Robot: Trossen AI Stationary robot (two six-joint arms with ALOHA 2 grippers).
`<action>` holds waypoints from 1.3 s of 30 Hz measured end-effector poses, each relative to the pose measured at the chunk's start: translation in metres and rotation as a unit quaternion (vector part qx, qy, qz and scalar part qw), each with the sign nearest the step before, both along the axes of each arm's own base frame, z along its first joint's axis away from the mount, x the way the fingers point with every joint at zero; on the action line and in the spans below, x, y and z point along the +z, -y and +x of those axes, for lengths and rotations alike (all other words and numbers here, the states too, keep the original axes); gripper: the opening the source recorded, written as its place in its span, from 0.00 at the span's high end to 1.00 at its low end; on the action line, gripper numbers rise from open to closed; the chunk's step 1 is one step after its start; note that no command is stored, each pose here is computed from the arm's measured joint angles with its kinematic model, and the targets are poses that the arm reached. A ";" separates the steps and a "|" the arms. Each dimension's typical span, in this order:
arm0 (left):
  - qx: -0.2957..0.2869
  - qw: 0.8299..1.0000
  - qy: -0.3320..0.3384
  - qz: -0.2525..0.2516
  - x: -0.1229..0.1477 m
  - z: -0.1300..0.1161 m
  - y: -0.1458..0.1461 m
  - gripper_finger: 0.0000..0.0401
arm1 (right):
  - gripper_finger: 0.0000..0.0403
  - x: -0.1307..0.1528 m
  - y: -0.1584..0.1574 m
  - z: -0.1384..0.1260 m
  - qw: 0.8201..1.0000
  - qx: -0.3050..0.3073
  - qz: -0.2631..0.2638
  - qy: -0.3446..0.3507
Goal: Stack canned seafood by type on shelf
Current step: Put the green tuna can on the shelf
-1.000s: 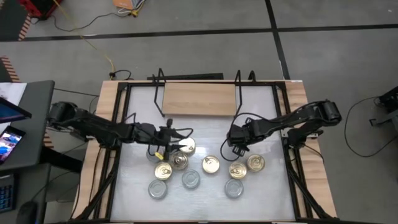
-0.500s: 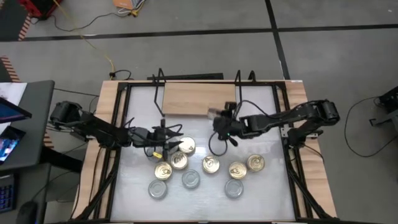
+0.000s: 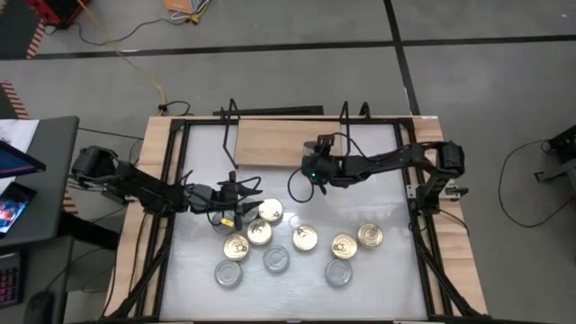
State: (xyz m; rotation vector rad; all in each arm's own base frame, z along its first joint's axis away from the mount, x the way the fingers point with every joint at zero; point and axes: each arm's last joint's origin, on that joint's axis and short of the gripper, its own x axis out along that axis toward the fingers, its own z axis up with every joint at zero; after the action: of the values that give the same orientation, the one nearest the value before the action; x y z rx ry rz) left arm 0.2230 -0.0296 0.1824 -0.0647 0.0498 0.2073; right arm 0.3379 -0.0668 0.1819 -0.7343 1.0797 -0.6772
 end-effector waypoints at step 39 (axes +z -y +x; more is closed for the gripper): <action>-0.092 0.996 -0.006 -0.006 -0.001 0.001 0.005 0.65 | 0.28 0.035 -0.107 -0.003 0.865 0.082 0.490 0.070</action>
State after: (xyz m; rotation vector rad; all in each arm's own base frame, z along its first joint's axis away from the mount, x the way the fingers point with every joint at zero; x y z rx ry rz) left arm 0.2236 -0.0349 0.1815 -0.0701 0.0679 0.0236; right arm 0.3347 0.0399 0.2171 0.1144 1.0431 0.0245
